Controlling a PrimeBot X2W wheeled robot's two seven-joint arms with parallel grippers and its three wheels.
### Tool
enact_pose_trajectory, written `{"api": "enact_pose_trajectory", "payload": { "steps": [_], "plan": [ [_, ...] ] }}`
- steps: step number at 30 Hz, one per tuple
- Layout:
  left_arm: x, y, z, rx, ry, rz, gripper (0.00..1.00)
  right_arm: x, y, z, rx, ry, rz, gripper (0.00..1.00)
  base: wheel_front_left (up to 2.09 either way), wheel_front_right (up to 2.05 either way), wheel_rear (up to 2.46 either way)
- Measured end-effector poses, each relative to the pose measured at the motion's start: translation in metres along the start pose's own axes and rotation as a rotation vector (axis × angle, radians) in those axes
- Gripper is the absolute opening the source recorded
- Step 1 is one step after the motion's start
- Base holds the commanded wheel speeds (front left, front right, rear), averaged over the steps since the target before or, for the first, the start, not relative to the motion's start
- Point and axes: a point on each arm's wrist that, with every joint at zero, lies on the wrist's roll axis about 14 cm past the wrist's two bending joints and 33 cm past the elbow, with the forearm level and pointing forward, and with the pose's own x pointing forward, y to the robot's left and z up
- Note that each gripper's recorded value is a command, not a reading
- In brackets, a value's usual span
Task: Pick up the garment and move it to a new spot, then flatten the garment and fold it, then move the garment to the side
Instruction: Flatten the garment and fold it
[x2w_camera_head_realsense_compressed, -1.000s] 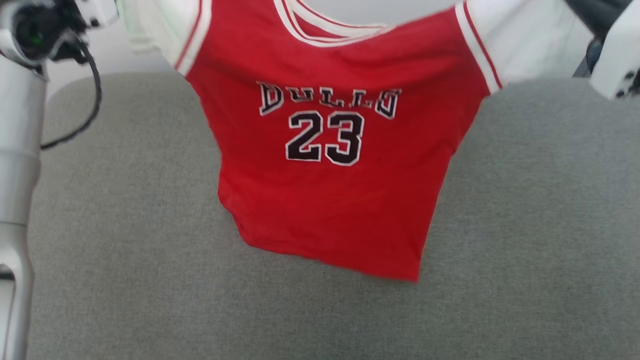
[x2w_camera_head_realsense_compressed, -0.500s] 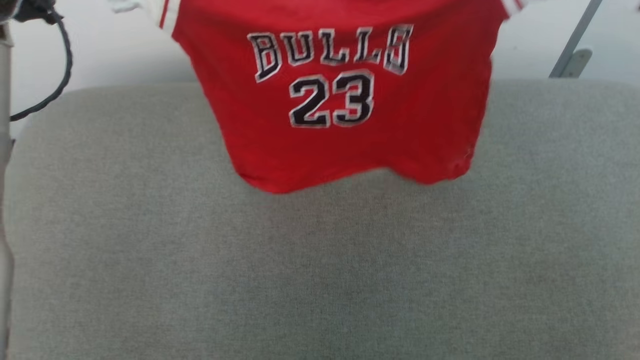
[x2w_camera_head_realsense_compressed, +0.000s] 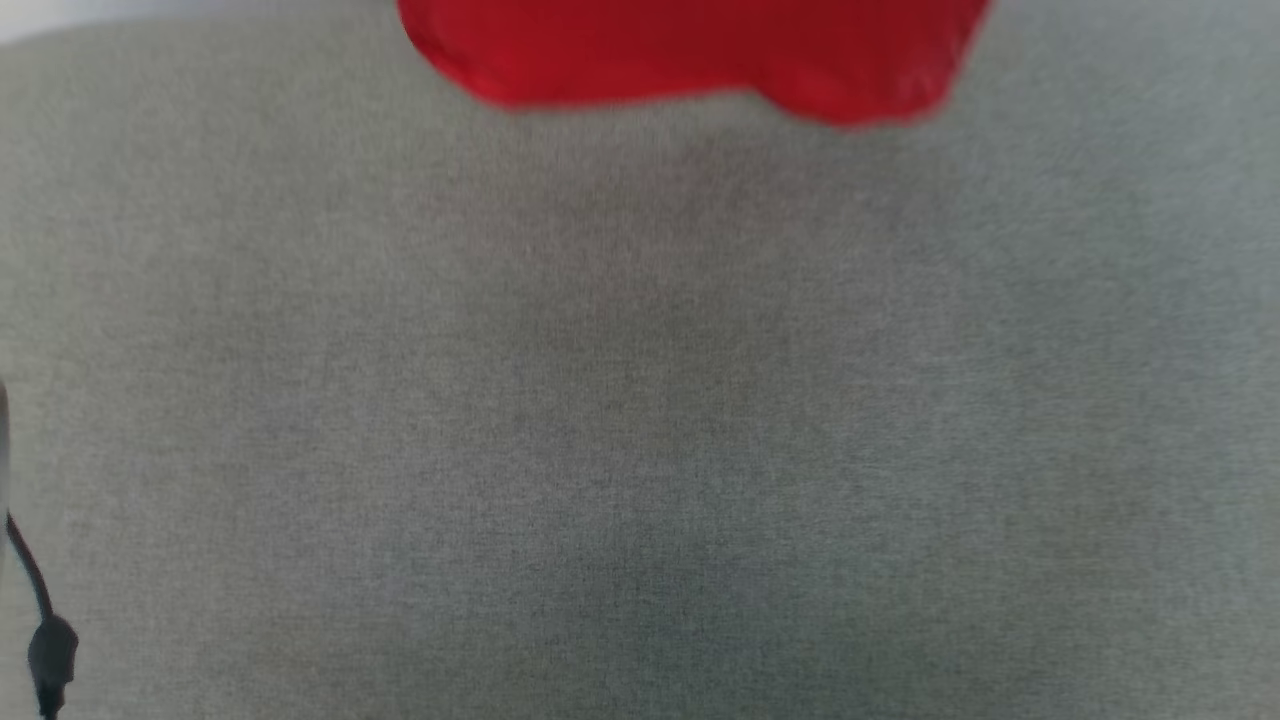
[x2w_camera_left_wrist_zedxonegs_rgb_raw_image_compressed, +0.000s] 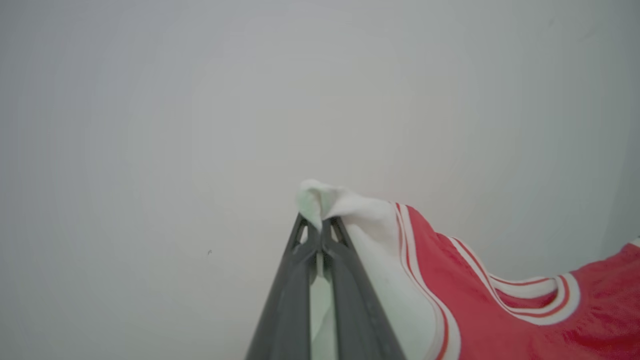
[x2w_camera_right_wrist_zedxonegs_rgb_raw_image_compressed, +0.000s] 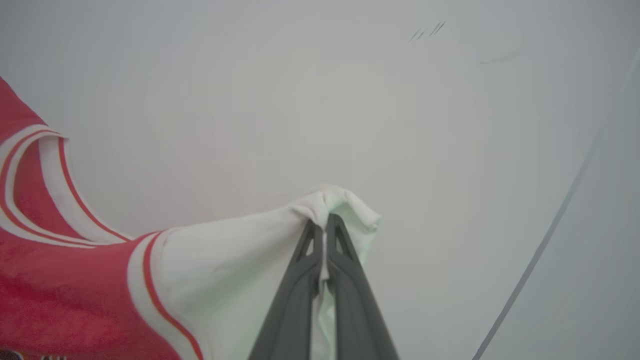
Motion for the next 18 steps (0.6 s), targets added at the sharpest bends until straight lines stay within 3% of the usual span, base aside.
{"api": "enact_pose_trajectory", "payload": {
  "steps": [4,9,12,14,18],
  "plan": [
    [0.012,0.001,-0.004,0.018,-0.106,-0.002,0.00,0.015,0.004,-0.014,-0.053,-0.052,-0.002,0.00,0.00,0.00,0.00],
    [0.009,0.016,-0.041,0.062,-0.095,0.017,0.00,0.023,0.036,-0.057,-0.065,0.012,0.060,0.00,0.00,0.00,0.00],
    [-0.004,0.033,-0.080,0.073,0.002,0.049,0.00,0.014,0.062,-0.093,-0.041,0.086,0.110,0.00,0.00,0.00,0.00],
    [-0.025,0.041,-0.131,0.079,0.170,0.065,0.00,-0.002,0.085,-0.123,-0.003,0.159,0.157,0.00,0.00,0.00,0.00],
    [-0.059,0.053,-0.182,0.045,0.368,0.104,0.00,-0.026,0.110,-0.154,0.054,0.267,0.219,0.00,0.00,0.00,0.00]
  ]
}}
